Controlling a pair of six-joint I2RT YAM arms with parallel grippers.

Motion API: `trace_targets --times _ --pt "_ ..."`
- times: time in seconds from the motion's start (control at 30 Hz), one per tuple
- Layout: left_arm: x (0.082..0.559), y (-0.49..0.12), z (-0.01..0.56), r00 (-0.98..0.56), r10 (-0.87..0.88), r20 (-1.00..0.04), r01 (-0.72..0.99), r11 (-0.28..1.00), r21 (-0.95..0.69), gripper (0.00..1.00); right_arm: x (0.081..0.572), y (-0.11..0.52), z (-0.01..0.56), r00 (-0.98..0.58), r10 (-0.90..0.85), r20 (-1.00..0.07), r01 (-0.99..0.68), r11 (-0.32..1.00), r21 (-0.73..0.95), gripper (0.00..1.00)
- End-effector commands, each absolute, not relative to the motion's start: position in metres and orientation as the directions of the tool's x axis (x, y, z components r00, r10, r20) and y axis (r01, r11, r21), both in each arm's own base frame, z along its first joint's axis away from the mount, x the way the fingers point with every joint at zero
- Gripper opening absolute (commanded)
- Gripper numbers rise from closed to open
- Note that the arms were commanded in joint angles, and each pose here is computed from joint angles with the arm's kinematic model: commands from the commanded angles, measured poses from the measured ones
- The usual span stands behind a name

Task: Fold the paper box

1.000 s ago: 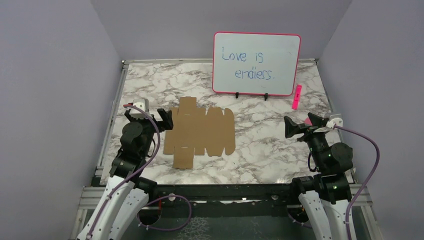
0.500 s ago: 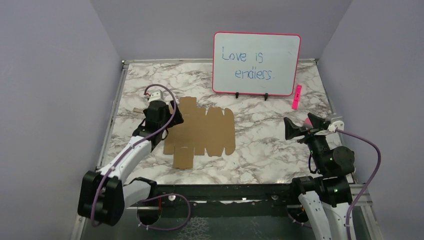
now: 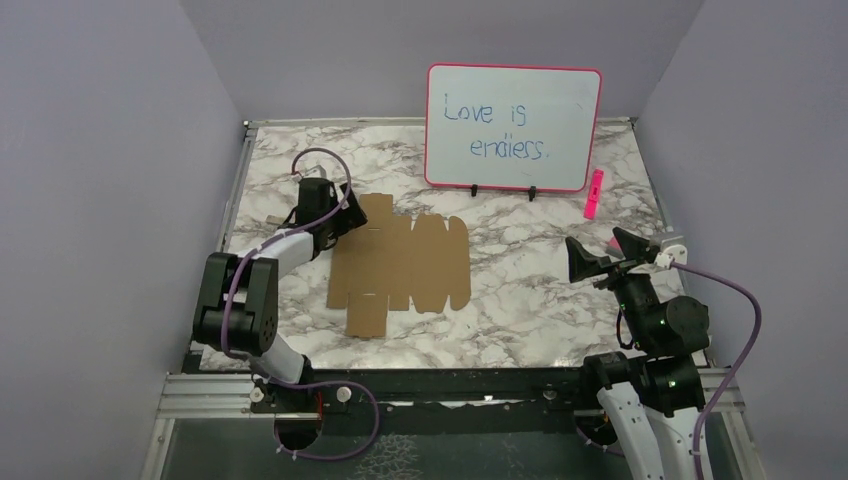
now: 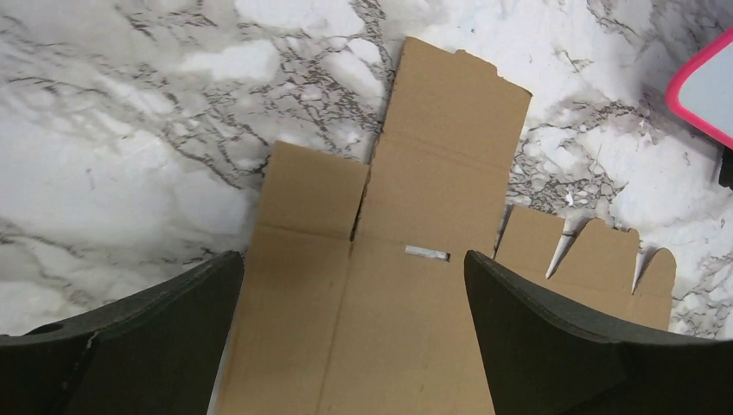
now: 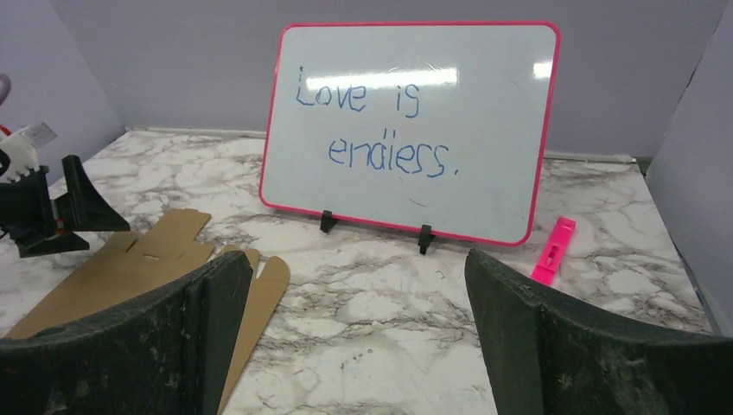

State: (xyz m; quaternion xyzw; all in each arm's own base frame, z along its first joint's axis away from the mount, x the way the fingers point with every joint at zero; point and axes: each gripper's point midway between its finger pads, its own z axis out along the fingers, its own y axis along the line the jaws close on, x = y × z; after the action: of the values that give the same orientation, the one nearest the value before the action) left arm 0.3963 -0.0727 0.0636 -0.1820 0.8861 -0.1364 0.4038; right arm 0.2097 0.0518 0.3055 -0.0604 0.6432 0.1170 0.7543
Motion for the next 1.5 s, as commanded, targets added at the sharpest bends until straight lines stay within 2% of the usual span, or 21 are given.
trace_targets --times 0.0,0.47,0.93,1.1,1.27,1.47 --pt "0.417 -0.087 0.068 -0.625 -0.407 -0.666 -0.132 0.896 -0.424 0.99 0.209 0.059 0.312 0.179 0.096 -0.979 -0.293 0.955 0.04 1.0" --pt "0.416 -0.105 0.032 -0.739 -0.356 -0.572 -0.098 0.897 -0.431 0.99 0.209 0.059 0.31 0.168 0.09 -0.982 -0.293 0.955 0.037 1.0" --pt "0.386 -0.229 0.044 -0.794 -0.048 -0.606 0.316 0.819 -0.478 0.99 0.211 0.061 0.309 0.158 0.083 -0.984 -0.299 0.954 0.033 1.0" --pt "0.379 -0.255 0.081 -0.751 -0.02 -0.66 0.407 0.773 -0.487 0.99 0.214 0.067 0.308 0.125 0.087 -0.988 -0.329 0.943 0.041 1.0" --pt "0.368 -0.227 0.107 -0.753 -0.083 -0.653 0.288 0.851 -0.439 0.99 0.224 0.079 0.304 0.026 0.117 -0.993 -0.371 0.923 0.099 1.0" --pt "0.328 -0.178 0.105 -0.778 -0.212 -0.592 0.048 0.919 -0.392 0.99 0.246 0.104 0.264 -0.242 0.173 -0.955 -0.41 0.874 0.262 1.0"
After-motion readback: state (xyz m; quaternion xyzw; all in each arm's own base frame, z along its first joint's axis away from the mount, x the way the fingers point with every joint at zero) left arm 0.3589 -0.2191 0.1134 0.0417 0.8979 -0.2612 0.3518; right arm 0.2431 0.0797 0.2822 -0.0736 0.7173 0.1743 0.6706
